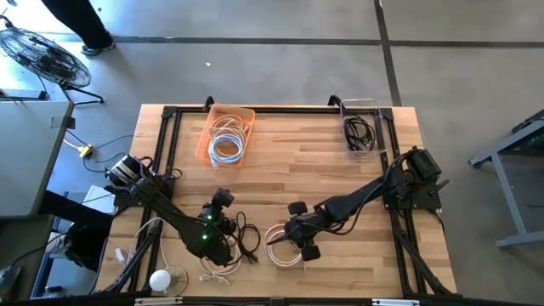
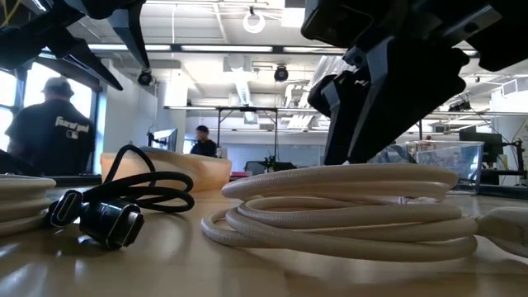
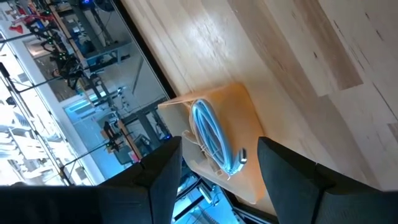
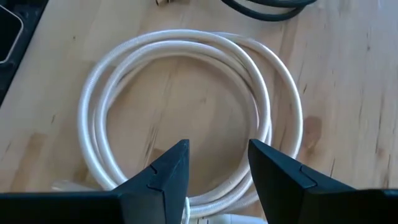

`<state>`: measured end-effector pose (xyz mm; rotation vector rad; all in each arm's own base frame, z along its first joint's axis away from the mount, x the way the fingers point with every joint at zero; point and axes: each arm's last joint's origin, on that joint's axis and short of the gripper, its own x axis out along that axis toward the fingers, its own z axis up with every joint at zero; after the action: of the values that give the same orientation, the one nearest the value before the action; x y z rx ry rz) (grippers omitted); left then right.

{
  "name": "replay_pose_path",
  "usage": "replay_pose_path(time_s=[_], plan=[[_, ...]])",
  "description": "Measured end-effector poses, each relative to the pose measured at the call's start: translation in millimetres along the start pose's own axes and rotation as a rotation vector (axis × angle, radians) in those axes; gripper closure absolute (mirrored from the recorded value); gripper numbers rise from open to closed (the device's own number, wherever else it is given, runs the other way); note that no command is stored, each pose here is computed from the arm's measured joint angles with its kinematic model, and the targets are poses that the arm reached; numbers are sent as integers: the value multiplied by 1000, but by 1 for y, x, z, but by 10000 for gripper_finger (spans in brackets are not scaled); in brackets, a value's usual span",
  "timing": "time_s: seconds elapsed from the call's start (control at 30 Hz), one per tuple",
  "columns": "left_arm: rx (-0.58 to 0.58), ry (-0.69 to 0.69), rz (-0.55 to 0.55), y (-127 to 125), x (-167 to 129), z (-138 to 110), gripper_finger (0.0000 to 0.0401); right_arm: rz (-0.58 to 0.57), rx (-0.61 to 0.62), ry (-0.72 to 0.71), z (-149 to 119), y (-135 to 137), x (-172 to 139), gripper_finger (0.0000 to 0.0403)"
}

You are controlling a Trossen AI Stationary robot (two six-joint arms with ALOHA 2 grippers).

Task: Pick & Place USB Port
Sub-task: Put the light brown hdmi cable into the orange bin

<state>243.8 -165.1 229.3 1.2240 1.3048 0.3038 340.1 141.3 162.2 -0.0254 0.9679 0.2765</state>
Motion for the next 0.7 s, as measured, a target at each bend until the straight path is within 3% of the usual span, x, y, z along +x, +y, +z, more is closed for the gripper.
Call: replay_pose_path(time_s=[0.7], plan=[[-12, -13, 5, 0, 0, 2, 197, 41, 31, 34, -4, -16, 18, 247]])
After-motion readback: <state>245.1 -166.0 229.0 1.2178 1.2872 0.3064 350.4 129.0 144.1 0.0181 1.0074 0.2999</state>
